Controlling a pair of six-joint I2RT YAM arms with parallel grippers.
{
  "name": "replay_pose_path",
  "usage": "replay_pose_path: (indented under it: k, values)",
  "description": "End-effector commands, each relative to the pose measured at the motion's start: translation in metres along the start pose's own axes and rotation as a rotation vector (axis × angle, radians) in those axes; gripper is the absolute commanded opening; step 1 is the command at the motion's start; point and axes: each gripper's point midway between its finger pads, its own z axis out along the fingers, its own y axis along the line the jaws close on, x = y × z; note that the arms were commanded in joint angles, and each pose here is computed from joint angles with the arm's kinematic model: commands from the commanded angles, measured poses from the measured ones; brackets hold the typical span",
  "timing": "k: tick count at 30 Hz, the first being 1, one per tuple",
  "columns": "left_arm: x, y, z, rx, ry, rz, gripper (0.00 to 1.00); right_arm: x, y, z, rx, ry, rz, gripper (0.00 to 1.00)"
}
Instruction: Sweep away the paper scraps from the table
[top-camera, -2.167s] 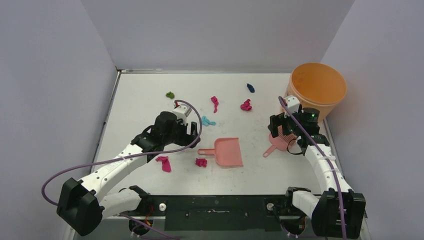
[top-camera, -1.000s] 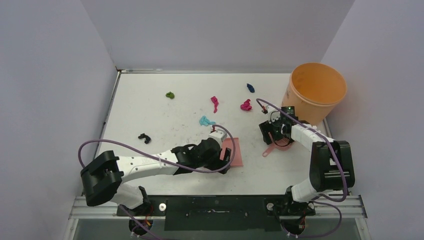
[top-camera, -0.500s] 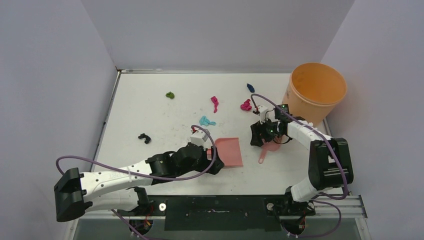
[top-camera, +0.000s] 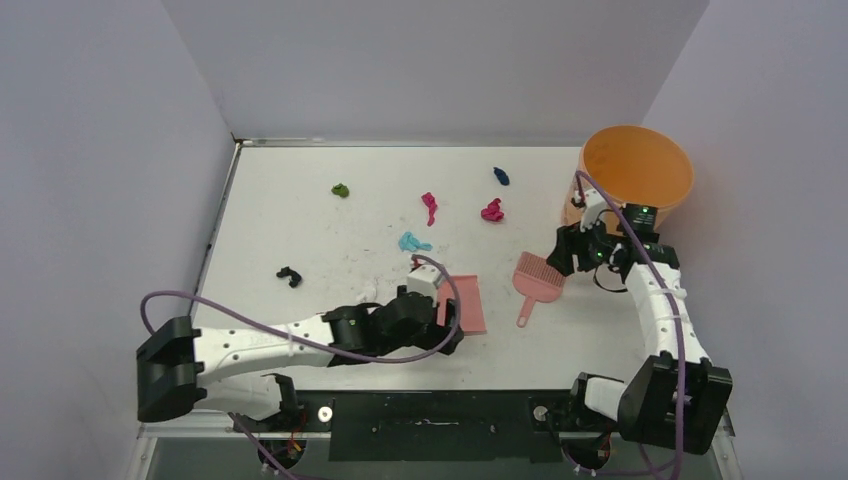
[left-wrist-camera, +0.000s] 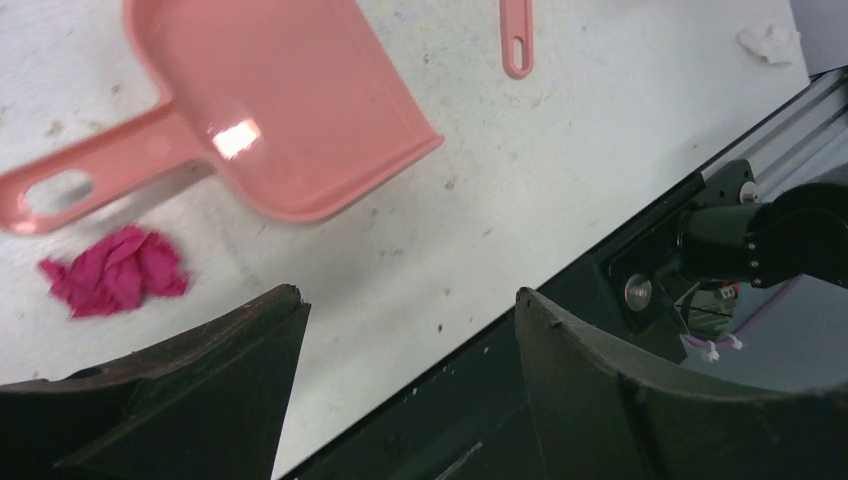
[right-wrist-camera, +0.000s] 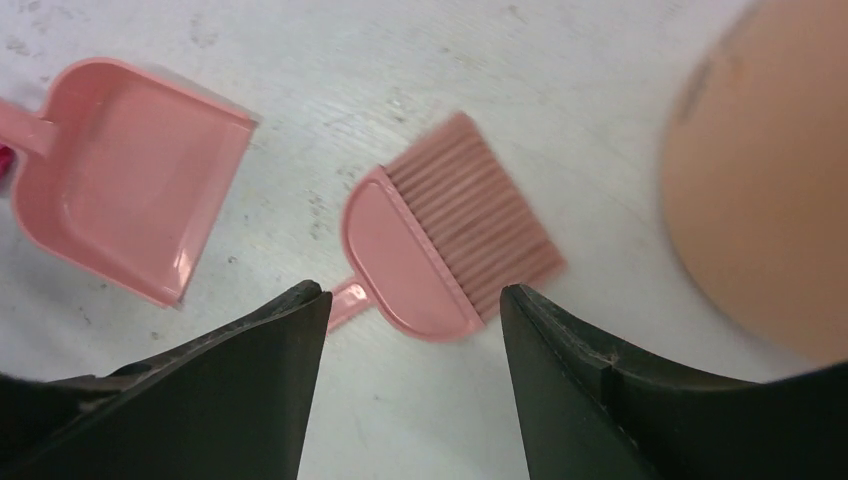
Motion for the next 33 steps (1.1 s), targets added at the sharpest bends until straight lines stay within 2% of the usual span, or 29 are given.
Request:
replay_pose_path:
  k: [1,4,5,8,11,12,13,14,16,22,31,33]
  values:
    - [-0.041,-0.059,0.031,0.057,-0.069,0.098,0.74,-0.006,-0.009,-0.041,0.053,-0.058,0.011,0.63]
    - [-0.049,-0.080,0.063,0.018,-0.044,0.191,0.72,-0.005,-0.006,-0.052,0.086,-0.113,-0.010,0.47]
    - [-0.049,-0.084,0.075,0.000,-0.027,0.225,0.71,-0.004,-0.009,-0.052,0.115,-0.141,-0.006,0.46]
    - [-0.050,-0.102,0.106,-0.016,0.012,0.280,0.70,-0.016,-0.017,-0.060,0.200,-0.230,0.031,0.52]
    - [-0.044,-0.119,0.134,0.011,0.043,0.303,0.70,-0.024,-0.005,-0.064,0.170,-0.285,0.026,0.62]
    - [-0.040,-0.122,0.145,0.010,0.054,0.306,0.70,-0.023,-0.008,-0.065,0.192,-0.283,0.033,0.70]
    - [-0.037,-0.124,0.154,0.007,0.061,0.306,0.70,-0.021,-0.016,-0.066,0.231,-0.280,0.049,0.92]
    - [-0.035,-0.125,0.161,0.006,0.061,0.303,0.70,-0.019,-0.025,-0.066,0.280,-0.276,0.082,0.93]
    - [-0.031,-0.126,0.174,0.015,0.064,0.297,0.69,-0.015,-0.036,-0.065,0.324,-0.259,0.114,0.90]
    - [-0.019,-0.118,0.203,0.000,0.096,0.295,0.56,-0.012,-0.032,-0.058,0.265,-0.232,0.125,0.90]
    - [0.010,-0.101,0.222,-0.020,0.181,0.303,0.54,-0.013,-0.037,-0.063,0.308,-0.246,0.121,0.90]
    - [0.012,-0.098,0.224,-0.028,0.187,0.305,0.50,-0.013,-0.037,-0.063,0.311,-0.245,0.120,0.90]
